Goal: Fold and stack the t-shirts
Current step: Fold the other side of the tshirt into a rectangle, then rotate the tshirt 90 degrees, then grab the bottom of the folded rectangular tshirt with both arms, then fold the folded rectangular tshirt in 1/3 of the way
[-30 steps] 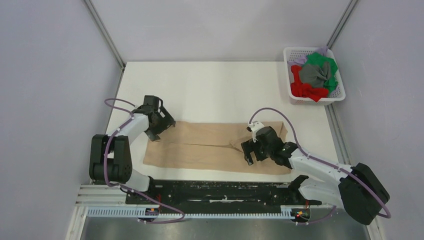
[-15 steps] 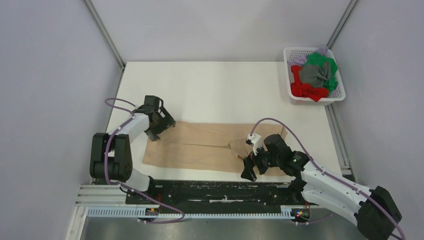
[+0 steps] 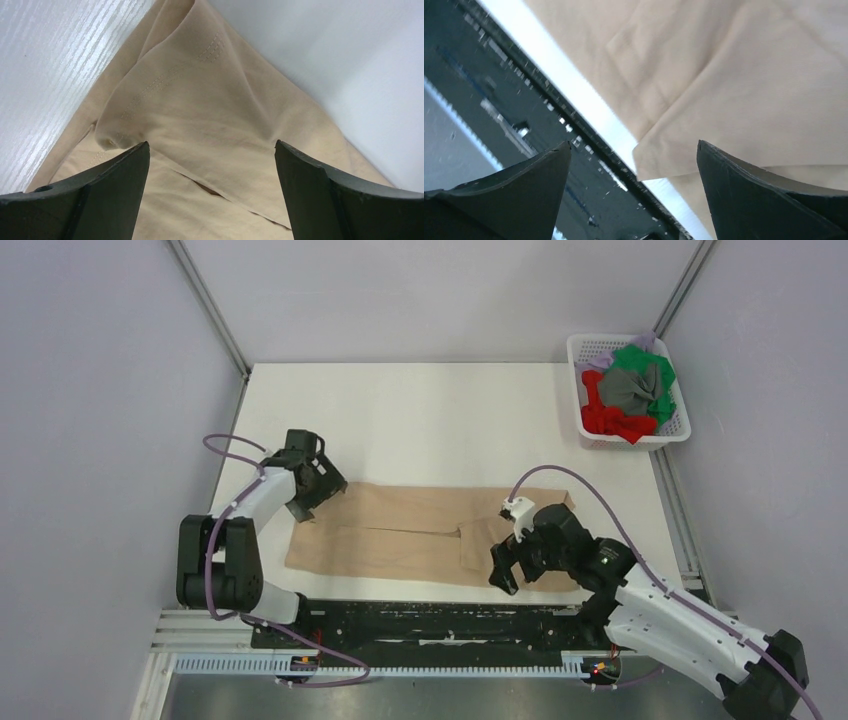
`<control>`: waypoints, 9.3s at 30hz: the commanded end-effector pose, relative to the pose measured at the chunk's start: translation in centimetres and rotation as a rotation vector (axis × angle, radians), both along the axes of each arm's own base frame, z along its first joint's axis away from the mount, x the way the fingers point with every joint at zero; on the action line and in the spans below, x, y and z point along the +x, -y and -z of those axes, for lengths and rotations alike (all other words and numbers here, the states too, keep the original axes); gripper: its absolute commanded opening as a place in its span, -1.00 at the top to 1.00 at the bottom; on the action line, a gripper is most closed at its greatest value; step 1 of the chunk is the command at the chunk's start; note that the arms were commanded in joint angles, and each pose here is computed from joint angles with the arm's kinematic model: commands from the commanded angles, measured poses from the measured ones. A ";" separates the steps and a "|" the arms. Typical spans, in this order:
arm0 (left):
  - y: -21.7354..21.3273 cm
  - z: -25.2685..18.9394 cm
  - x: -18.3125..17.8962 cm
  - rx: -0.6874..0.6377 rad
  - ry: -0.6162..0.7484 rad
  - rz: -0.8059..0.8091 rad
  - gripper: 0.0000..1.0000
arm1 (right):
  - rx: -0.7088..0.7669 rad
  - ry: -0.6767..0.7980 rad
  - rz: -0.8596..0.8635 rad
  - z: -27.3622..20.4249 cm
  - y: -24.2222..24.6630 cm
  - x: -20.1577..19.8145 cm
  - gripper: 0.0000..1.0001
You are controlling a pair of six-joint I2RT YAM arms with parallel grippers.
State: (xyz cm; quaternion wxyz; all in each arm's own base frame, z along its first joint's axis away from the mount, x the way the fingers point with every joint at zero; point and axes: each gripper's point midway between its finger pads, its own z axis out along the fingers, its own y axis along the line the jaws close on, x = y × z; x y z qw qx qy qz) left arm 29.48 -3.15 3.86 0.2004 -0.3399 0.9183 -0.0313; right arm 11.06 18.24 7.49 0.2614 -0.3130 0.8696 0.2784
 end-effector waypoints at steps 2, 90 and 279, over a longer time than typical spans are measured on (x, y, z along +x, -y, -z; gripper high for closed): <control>-0.6 -3.2 1.2 0.034 0.078 0.019 -0.99 | -0.047 0.100 0.215 -2.2 0.7 4.3 -0.96; 26.3 -10.9 -14.3 -0.252 0.540 0.798 -0.99 | 0.233 0.618 0.464 -15.9 -11.6 48.3 -0.96; 21.6 -3.6 23.4 -0.283 0.325 0.643 -0.99 | 0.307 0.213 0.476 -0.8 -7.8 39.3 -0.96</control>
